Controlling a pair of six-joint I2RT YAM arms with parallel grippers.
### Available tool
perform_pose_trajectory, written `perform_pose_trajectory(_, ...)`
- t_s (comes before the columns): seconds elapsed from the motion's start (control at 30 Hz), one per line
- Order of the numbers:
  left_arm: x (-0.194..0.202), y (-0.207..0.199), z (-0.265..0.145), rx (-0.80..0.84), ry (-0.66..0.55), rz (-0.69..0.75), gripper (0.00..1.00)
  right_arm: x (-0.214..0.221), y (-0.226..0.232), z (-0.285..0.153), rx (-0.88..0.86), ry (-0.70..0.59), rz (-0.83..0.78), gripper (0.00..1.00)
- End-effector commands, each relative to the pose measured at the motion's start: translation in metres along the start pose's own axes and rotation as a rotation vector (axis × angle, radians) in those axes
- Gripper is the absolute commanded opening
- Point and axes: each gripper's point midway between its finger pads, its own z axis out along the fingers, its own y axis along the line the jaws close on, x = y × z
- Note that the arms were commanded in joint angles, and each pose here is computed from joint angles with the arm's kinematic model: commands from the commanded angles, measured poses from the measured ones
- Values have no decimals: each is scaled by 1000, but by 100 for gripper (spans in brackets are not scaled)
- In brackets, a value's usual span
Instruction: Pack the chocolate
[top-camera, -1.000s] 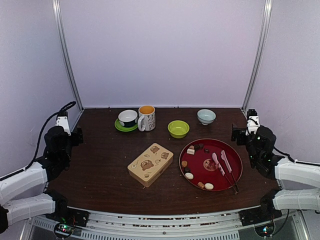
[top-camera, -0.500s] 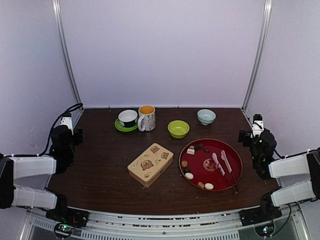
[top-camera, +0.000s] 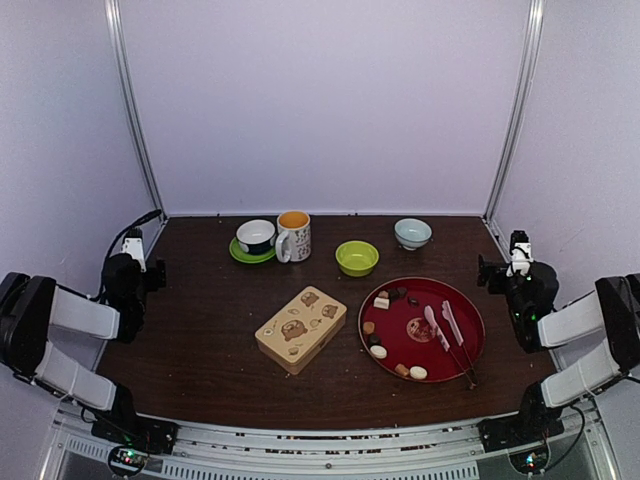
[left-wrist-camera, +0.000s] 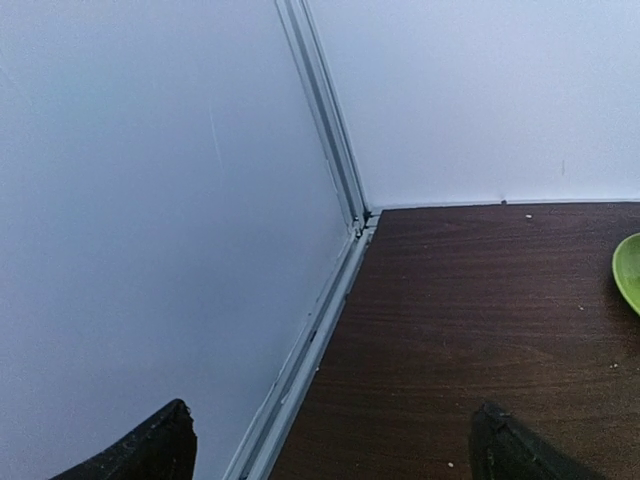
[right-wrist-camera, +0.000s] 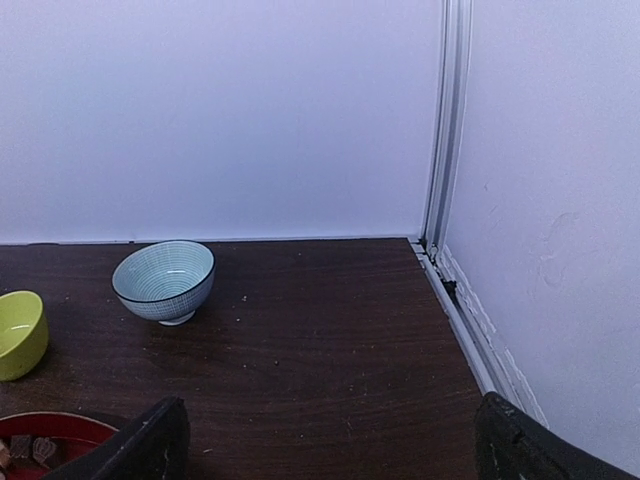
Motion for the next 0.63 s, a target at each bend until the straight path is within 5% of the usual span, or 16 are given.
perform_pose_trajectory(0.0, -17, -10, 2, 95, -117, -46, 98, -14, 4, 3, -30, -45, 15, 100)
perform_pose_trajectory(0.6, -14, -16, 5, 156, -102, -45, 98, -15, 4, 4, -13, -41, 9, 100)
